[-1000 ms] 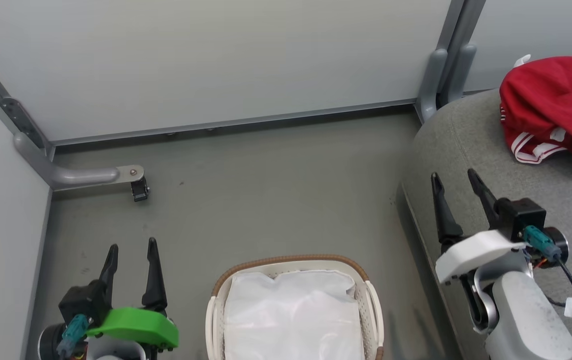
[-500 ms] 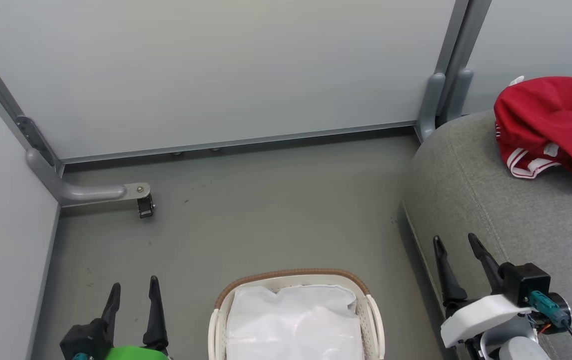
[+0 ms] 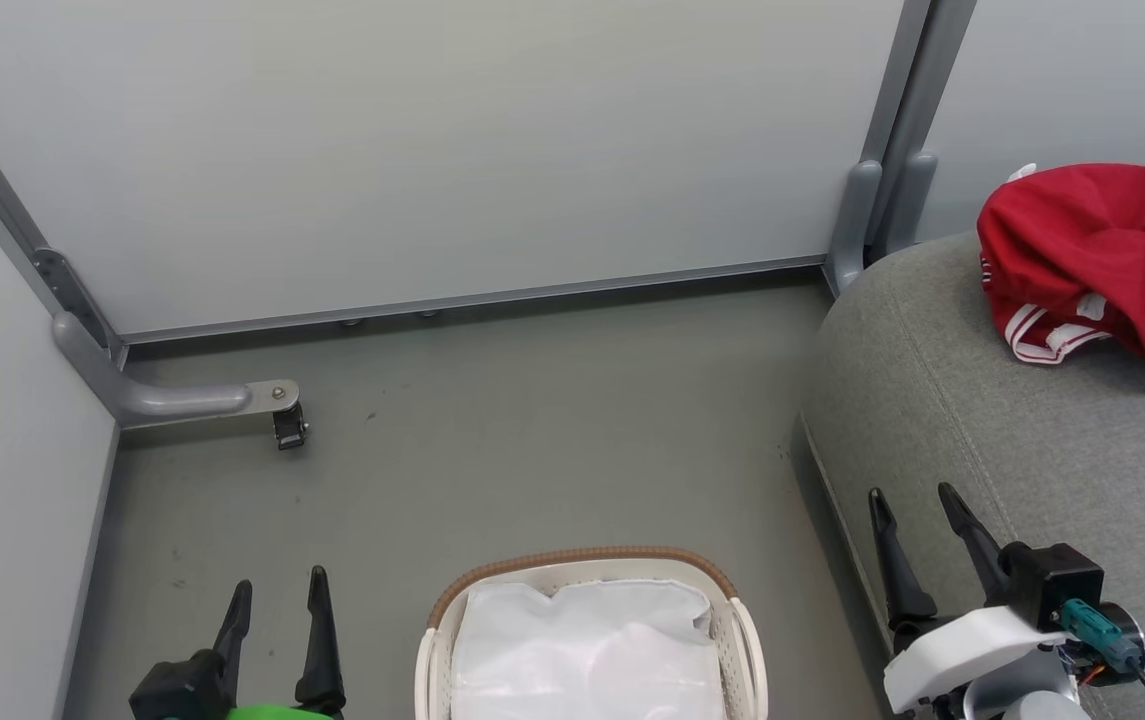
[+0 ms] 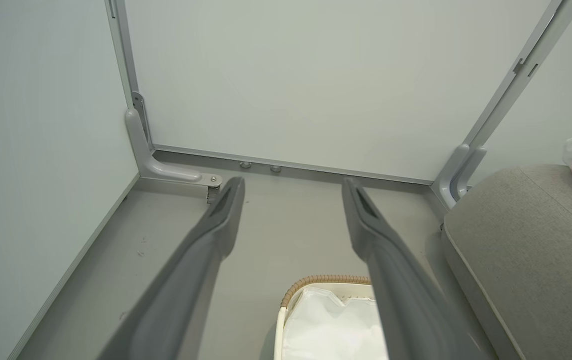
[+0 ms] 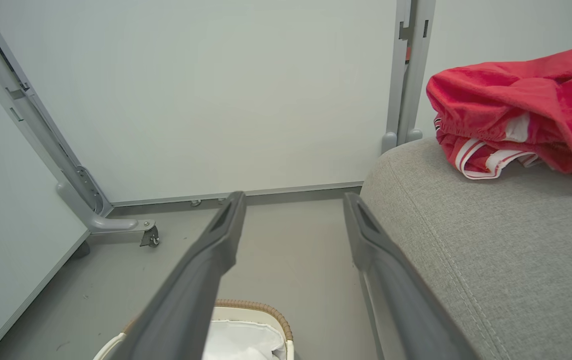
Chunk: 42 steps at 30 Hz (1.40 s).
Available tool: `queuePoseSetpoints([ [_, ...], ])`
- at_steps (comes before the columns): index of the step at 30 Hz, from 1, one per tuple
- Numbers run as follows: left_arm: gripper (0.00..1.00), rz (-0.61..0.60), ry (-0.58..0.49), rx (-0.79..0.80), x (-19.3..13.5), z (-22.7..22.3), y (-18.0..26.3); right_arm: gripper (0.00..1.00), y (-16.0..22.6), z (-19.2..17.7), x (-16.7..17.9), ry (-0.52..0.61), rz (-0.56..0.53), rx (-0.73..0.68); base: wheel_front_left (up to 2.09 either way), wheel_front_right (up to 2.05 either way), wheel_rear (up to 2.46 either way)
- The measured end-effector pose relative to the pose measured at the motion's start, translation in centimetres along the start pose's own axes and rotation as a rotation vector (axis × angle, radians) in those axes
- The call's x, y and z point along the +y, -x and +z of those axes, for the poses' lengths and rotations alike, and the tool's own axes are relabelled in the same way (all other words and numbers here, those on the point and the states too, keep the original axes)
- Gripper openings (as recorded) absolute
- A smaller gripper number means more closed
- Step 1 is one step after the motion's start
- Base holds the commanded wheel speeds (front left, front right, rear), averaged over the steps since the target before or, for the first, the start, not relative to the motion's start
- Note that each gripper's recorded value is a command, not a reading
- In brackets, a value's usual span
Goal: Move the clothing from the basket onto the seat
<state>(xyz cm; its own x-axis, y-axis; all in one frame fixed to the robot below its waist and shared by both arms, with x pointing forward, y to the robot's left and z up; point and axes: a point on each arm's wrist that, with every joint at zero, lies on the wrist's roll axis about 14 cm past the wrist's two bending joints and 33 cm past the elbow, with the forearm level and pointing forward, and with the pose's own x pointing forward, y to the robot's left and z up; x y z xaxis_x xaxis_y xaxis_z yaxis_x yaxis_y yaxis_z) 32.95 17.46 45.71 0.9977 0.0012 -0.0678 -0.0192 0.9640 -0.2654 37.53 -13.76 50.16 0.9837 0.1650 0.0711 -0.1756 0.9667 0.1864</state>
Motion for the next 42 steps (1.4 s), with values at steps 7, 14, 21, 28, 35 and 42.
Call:
queuePoseSetpoints([
  [7, 1.0, 0.0, -0.002, 0.01, 0.0, -0.3, 0.1, 1.0, 0.0, -0.2, 0.2, -0.002, 0.005, 0.007, 0.0, 0.0, 0.0],
  [14, 1.0, -0.006, -0.004, 0.016, -0.1, -0.5, 0.0, 1.0, 0.1, -0.4, 0.1, -0.01, 0.0, 0.011, 0.0, 0.0, 0.0],
  [21, 0.0, 0.012, 0.012, 0.068, 0.3, -2.0, 0.4, 0.0, 1.0, -2.5, -0.3, -0.037, -0.022, 0.08, 0.0, 0.0, 0.0],
  [28, 0.0, 0.052, 0.131, 0.087, 1.0, -2.1, 0.3, 0.0, 1.1, -2.6, -1.2, -0.161, -0.072, 0.088, 0.0, 0.0, 0.0],
  [35, 0.0, 0.079, 0.246, 0.085, 1.5, -1.8, 0.0, 0.0, 1.1, -2.5, -1.9, -0.278, -0.113, 0.087, 0.0, 0.0, 0.0],
  [42, 0.0, 0.093, 0.349, 0.081, 1.7, -1.3, -0.6, 0.0, 1.0, -2.3, -2.6, -0.386, -0.146, 0.084, 0.0, 0.0, 0.0],
])
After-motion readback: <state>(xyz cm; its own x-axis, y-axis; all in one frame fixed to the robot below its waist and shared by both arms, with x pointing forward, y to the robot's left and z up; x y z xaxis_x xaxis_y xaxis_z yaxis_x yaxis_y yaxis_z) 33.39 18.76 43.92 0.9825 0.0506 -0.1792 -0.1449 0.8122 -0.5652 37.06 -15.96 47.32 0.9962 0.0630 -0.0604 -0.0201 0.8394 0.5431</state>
